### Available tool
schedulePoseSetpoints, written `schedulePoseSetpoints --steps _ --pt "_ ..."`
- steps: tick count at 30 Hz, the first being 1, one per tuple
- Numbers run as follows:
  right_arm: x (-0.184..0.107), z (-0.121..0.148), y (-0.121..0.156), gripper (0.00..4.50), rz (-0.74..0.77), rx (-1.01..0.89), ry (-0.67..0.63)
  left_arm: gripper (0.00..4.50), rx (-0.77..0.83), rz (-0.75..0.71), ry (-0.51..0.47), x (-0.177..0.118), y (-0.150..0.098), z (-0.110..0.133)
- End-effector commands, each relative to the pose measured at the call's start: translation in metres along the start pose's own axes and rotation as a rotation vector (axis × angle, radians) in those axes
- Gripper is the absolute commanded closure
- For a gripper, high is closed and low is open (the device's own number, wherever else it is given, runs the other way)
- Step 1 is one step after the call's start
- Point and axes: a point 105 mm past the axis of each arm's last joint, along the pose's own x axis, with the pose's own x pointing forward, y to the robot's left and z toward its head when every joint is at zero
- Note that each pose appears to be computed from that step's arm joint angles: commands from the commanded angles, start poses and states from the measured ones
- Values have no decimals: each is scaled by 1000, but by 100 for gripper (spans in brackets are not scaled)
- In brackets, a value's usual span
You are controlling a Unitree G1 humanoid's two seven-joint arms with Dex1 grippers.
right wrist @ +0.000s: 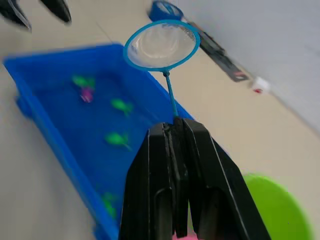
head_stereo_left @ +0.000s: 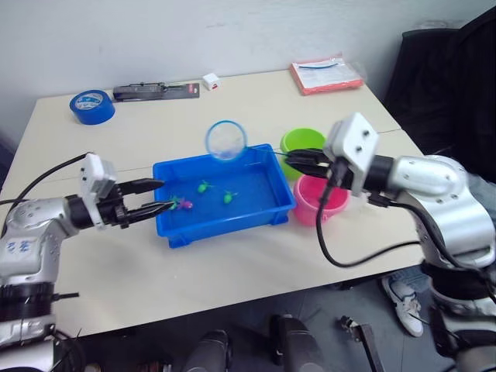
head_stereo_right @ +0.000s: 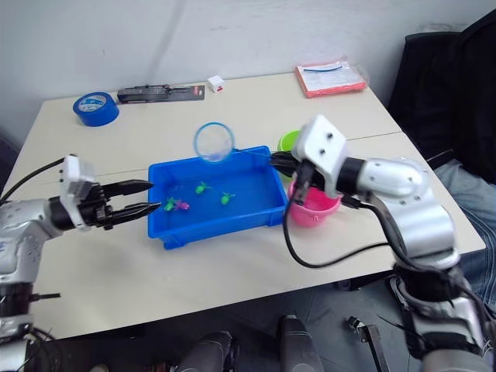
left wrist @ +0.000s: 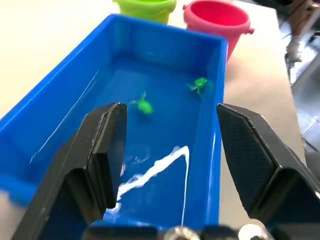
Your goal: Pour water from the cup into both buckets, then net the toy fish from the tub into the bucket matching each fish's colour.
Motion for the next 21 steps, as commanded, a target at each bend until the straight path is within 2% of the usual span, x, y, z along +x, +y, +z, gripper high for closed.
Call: schedulePoseSetpoints --steps 1,6,9,14,21 --pt "8 8 -4 372 -13 157 -66 140 32 65 -1 -14 -1 13" --pt "20 8 15 372 126 309 -40 140 -20 167 79 -32 -3 4" --pt "22 2 28 372 219 366 38 140 -58 184 77 -39 -7 -1" --pt "23 -39 29 372 175 397 366 140 -118 176 44 -43 -16 -8" --pt "40 -41 40 372 224 361 445 140 -133 188 41 -42 -16 -11"
